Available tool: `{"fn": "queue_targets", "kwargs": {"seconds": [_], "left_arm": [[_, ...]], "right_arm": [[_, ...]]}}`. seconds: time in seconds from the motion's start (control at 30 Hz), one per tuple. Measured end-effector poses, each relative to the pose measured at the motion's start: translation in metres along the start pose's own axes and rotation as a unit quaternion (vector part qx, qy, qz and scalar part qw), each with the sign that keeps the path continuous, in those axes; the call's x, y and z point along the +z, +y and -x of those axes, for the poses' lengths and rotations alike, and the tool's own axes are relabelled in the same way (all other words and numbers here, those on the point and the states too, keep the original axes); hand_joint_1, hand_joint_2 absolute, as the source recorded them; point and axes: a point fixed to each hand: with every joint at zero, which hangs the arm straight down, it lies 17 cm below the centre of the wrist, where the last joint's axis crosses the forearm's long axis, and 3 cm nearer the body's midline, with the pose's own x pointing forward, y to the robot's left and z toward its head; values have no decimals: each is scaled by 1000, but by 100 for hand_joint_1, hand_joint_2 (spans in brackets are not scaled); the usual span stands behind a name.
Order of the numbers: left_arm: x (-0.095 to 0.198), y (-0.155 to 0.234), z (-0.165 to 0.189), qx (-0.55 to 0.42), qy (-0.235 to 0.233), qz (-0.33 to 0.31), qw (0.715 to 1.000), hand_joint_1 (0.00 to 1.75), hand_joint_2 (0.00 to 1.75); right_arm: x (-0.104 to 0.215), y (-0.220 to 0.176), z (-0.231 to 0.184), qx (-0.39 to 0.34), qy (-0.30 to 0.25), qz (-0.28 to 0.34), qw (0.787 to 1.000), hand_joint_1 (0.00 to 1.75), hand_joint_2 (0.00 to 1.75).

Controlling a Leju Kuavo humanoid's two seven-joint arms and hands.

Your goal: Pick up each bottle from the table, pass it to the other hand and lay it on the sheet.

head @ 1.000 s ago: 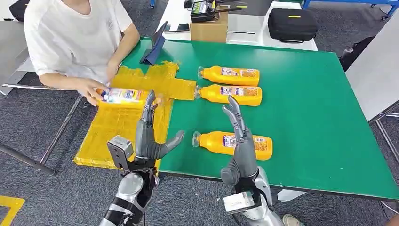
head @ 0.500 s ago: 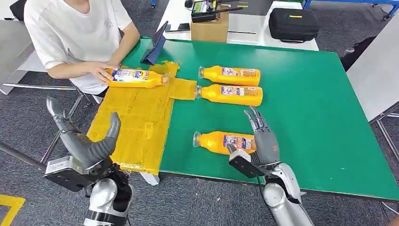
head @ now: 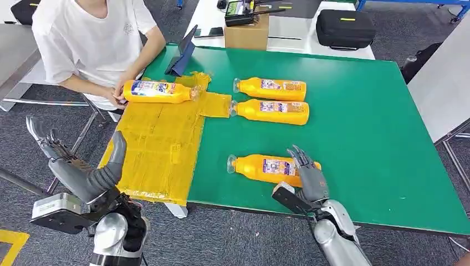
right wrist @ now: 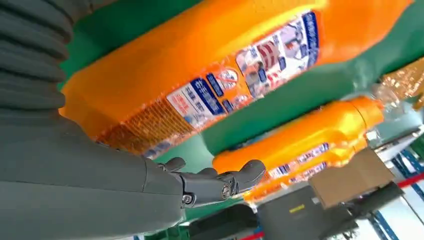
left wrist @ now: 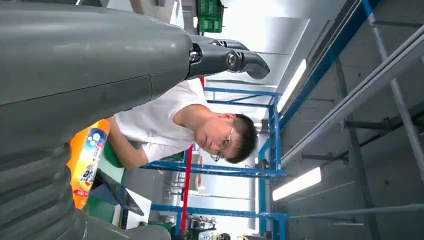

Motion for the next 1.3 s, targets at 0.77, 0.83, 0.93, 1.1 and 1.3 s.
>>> {"fn": "queue_targets", "kwargs": {"seconds": [0.77, 0.83, 0.93, 1.1, 1.3], "left_arm": [[15, 4, 24, -11, 37, 8, 999, 0, 175], [17, 4, 28, -10, 44, 10, 999, 0, 175], [20, 2, 33, -9, 52, 14, 999, 0, 175], [25, -4, 45, 5, 79, 28, 997, 0, 175], [31, -17, 58, 22, 107, 46, 993, 0, 175]], "right_arm": [[-32, 12, 59, 146, 130, -124, 973, 0, 175], [-34, 12, 60, 151, 131, -133, 971, 0, 175], [-37, 12, 61, 155, 132, -143, 969, 0, 175], [-43, 13, 65, 170, 134, -184, 959, 175, 175], [-46, 11, 73, 177, 131, -253, 942, 175, 175]]}}
